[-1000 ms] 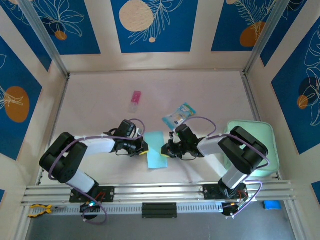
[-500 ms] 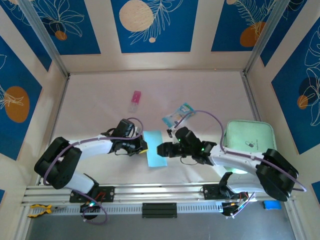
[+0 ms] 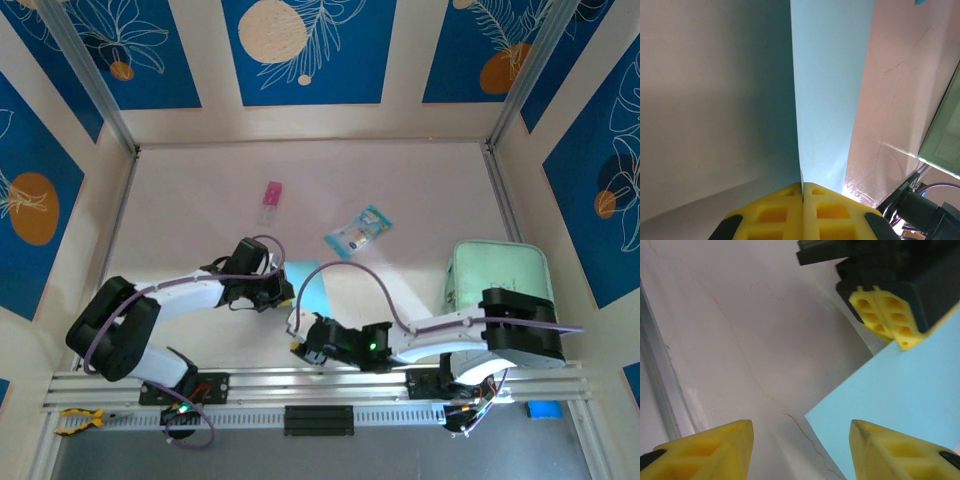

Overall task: Fold a paper plane with a square sheet of paper (pick it up from the middle)
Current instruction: Perform the third fold on the triangle at the bottom-center of the table.

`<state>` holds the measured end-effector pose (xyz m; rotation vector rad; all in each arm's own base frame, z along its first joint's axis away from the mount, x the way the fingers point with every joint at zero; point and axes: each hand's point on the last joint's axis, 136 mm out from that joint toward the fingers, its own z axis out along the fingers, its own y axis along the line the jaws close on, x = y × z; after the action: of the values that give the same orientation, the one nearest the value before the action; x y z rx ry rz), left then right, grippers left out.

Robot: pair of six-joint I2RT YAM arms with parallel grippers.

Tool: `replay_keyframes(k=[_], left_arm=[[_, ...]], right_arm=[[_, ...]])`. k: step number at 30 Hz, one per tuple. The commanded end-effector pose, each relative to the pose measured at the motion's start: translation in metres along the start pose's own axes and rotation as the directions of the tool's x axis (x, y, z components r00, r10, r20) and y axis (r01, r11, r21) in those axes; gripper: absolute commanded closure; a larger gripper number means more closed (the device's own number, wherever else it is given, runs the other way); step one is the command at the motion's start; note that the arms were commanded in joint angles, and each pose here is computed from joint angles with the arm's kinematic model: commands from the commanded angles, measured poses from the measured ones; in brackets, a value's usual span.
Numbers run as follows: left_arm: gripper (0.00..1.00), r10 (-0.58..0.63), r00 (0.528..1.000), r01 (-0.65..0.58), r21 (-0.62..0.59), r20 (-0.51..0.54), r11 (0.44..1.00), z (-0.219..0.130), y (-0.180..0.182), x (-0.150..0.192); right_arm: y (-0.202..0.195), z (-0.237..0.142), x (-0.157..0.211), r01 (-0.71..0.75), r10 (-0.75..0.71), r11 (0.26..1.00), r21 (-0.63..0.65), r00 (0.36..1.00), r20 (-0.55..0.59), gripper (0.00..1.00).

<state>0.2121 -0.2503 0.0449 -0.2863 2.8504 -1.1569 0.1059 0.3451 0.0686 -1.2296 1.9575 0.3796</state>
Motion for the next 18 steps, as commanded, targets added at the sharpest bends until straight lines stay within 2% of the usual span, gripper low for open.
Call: replay_keyframes(k=[1, 13, 18], left_arm=[[0.96, -0.018, 1.000, 0.018, -0.009, 0.002, 1.000, -0.003, 0.004, 0.002], [0.96, -0.023, 1.000, 0.023, -0.003, -0.001, 1.000, -0.003, 0.003, 0.003], [0.96, -0.023, 1.000, 0.023, 0.000, 0.000, 1.000, -0.002, 0.003, 0.003]], right_arm=[[-0.017, -0.001, -0.017, 0.110, -0.117, 0.978, 0.179, 0.993, 0.031, 0.45], [-0.017, 0.021, 0.000, 0.150, -0.134, 0.954, 0.259, 0.988, -0.077, 0.45], [-0.018, 0.024, 0.009, 0.160, -0.134, 0.949, 0.271, 0.985, -0.111, 0.50]])
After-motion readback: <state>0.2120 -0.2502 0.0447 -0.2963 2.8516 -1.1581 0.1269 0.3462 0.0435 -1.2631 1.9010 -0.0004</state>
